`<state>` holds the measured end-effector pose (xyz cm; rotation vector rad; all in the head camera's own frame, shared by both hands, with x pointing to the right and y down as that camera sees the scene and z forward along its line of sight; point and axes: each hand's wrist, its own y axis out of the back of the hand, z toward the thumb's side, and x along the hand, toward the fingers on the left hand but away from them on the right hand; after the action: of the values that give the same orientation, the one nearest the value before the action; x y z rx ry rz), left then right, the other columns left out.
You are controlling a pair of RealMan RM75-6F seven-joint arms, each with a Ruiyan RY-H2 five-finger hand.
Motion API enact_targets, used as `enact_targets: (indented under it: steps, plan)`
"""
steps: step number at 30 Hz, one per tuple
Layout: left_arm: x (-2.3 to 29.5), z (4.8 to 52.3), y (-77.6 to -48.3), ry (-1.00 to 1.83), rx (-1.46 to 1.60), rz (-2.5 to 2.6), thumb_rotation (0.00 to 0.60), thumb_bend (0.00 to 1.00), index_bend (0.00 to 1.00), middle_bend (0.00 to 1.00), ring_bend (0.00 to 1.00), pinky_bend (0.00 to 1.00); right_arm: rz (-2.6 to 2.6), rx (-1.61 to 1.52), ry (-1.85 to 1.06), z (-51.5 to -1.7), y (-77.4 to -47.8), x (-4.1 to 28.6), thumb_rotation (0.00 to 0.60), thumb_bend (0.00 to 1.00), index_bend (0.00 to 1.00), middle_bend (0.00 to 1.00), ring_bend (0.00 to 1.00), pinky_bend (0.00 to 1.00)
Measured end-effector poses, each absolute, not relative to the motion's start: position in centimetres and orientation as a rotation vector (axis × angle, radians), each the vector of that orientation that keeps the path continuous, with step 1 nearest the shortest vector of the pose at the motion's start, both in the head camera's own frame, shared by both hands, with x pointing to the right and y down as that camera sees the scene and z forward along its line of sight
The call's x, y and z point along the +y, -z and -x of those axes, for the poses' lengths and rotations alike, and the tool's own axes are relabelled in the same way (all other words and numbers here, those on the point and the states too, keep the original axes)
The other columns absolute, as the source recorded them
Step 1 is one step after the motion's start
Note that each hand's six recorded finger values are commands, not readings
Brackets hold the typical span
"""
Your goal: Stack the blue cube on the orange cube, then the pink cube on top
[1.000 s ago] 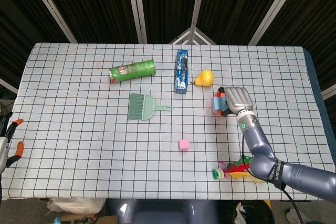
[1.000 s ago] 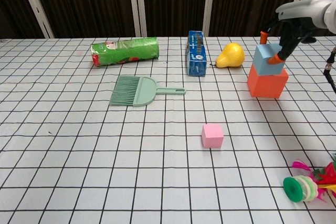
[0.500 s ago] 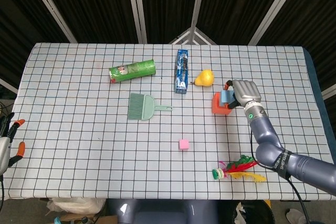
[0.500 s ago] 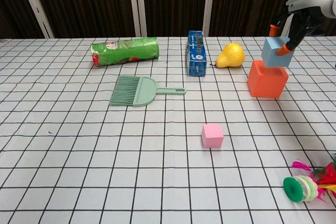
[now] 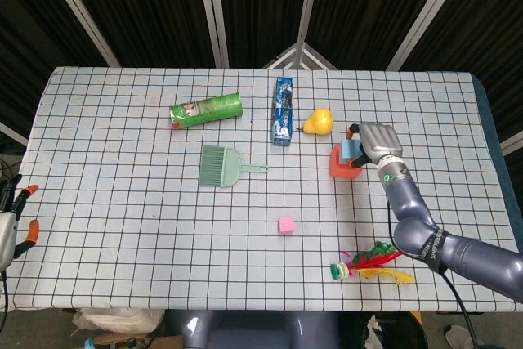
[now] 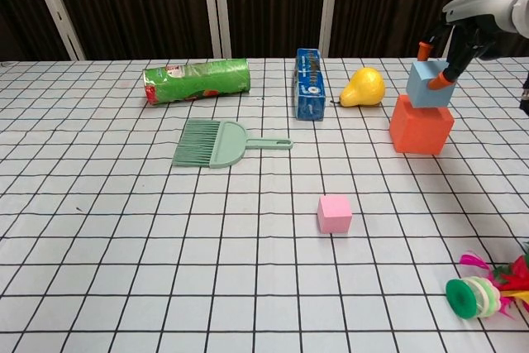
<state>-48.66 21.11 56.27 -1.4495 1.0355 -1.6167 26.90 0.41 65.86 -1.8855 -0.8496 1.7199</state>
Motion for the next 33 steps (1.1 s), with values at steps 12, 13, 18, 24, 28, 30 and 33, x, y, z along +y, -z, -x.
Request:
enact_targets:
  steps: [12,13,18,24,28,30,33]
  plan:
    - [21.1,48.8,-56.2,1.618,1.043,1.445,0.600,0.54,0.17,0.01,0.00,0.00,1.890,-0.833,-1.731,-26.7,-66.8,0.5,0.600,0.38,0.49,1.00,1.00,0.85]
    - [21.1,48.8,-56.2,1.618,1.044,1.445,0.600,0.54,0.17,0.01,0.00,0.00,1.889,-0.833,-1.733,-26.7,-66.8,0.5,0.600,0.38,0.49,1.00,1.00,0.85]
    - [21.0,48.9,-56.2,1.621,1.041,1.445,0.600,0.54,0.17,0.01,0.00,0.00,1.886,-0.834,-1.742,-27.0,-67.0,0.5,0.600,0.38,0.49,1.00,1.00,0.85]
    - [21.0,48.8,-56.3,1.623,1.038,1.444,0.600,0.54,0.17,0.01,0.00,0.00,1.885,-0.837,-1.752,-27.4,-66.9,0.4,0.600,0.39,0.49,1.00,1.00,0.85]
    - [21.0,48.8,-56.3,1.624,1.036,1.443,0.600,0.54,0.17,0.01,0.00,0.00,1.887,-0.834,-1.755,-27.5,-66.9,0.5,0.600,0.39,0.49,1.00,1.00,0.85]
    - [21.0,48.7,-56.4,1.625,1.034,1.443,0.600,0.54,0.17,0.01,0.00,0.00,1.889,-0.835,-1.755,-27.5,-66.9,0.5,0.600,0.38,0.49,1.00,1.00,0.85]
    - [21.1,48.7,-56.4,1.626,1.033,1.442,0.600,0.54,0.17,0.01,0.00,0.00,1.892,-0.835,-1.752,-27.5,-66.9,0.5,0.600,0.39,0.50,1.00,1.00,0.85]
